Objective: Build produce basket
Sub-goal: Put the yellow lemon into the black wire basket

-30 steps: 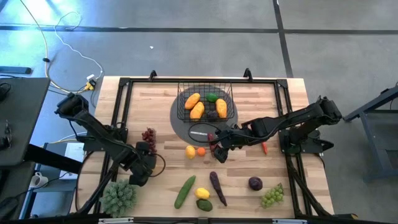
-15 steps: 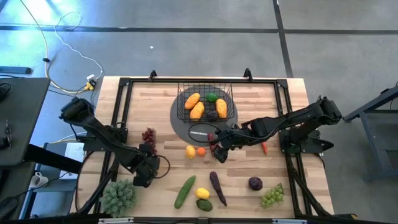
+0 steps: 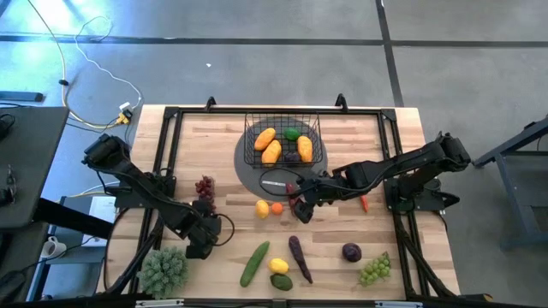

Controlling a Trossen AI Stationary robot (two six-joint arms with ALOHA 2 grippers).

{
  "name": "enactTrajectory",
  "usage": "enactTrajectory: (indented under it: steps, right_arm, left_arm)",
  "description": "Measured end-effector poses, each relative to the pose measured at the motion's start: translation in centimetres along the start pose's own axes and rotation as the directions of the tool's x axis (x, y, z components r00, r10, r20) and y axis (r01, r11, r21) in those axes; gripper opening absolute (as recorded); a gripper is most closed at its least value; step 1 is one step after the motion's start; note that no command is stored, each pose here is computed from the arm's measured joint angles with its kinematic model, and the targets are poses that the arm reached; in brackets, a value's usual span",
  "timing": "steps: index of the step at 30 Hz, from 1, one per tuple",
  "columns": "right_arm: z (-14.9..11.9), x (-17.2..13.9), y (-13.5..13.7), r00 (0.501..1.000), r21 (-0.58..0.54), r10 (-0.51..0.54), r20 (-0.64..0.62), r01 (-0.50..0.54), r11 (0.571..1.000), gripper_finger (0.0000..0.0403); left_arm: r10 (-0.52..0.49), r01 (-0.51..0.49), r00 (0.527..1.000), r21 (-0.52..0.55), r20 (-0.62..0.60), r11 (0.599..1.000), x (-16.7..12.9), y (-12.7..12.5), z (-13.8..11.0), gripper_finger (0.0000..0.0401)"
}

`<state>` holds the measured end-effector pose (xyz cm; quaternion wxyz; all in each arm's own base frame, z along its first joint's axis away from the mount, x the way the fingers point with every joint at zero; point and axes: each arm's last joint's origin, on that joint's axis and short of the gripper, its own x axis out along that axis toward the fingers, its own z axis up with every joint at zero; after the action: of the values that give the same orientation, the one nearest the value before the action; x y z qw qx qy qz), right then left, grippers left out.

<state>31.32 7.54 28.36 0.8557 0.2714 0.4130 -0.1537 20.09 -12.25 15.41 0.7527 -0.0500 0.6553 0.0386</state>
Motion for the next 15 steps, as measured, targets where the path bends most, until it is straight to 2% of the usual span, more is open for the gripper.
enactTrajectory:
  steps: [6,15]
  right_arm:
    - [0.5,0.1,-0.5,1.000,0.035,-0.017,0.014,0.016,0.999,0.0291]
    - [2.2,0.0,-2.2,0.998,0.036,-0.049,0.050,0.048,0.998,0.0291]
  left_arm:
    - [-0.062,0.068,0.994,-0.069,0.084,0.995,-0.8,0.1,0.9,0.0184]
    - [-0.056,0.100,0.969,-0.173,0.240,0.980,-2.3,2.8,3.1,0.0177]
